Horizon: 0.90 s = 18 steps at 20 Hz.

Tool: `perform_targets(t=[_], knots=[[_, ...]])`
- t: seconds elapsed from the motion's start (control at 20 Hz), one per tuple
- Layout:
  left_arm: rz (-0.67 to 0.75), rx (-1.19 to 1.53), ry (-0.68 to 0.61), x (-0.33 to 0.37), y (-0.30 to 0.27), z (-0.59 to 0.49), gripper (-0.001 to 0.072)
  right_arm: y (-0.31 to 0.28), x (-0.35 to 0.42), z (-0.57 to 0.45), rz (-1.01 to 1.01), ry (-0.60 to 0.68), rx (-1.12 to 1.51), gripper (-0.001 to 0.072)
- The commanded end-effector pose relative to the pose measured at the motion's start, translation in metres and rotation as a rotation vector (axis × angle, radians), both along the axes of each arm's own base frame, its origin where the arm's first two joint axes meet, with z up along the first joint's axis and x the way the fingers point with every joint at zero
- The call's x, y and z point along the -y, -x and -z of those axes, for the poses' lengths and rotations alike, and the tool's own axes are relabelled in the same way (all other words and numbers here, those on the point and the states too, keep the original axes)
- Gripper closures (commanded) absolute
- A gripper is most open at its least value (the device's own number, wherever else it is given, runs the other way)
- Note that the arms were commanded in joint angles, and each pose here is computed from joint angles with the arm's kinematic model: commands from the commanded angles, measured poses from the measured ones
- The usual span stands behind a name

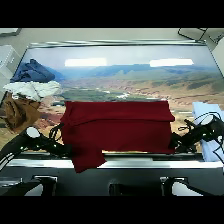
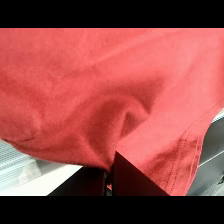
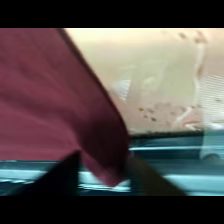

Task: Fold the clothes and pants, and hang the long-sleeved shirts on hangers.

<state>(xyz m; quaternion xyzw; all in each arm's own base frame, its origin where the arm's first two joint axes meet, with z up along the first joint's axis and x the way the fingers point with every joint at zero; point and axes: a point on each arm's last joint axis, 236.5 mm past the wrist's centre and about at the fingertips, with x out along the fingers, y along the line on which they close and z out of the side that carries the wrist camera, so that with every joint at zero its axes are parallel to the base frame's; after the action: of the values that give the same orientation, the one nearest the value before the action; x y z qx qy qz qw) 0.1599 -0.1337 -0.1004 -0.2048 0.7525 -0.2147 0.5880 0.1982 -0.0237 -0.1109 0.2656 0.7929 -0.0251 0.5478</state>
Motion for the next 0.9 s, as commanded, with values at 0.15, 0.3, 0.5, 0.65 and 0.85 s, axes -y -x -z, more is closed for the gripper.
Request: perform_targets(t=[0.15,0.3,0.5,0.65,0.85], knots=[[0.051,0.055,-0.032,-0.011,-0.017,-0.017,0.0681,-0.022,-0.007,-0.012,-0.012,-0.045,0.091,0.0674],[0.014,0.149,-0.079,-0.031,-0.061,-0.05,0.0682,-0.064,0.008,-0.045,0.013,-0.001,0.201,0.0674],[-0.026,0.336,-0.128,-0.038,-0.145,-0.083,0.0683,-0.138,0.007,-0.079,-0.023,0.08,0.376,0.0674],[-0.049,0.366,-0.132,-0.036,-0.202,-0.087,0.0682,-0.193,0.008,-0.076,-0.023,0.151,0.432,0.0673],[-0.1,0.354,-0.134,-0.038,-0.265,-0.076,0.0682,-0.241,0.008,-0.054,0.022,0.128,0.449,0.0673]])
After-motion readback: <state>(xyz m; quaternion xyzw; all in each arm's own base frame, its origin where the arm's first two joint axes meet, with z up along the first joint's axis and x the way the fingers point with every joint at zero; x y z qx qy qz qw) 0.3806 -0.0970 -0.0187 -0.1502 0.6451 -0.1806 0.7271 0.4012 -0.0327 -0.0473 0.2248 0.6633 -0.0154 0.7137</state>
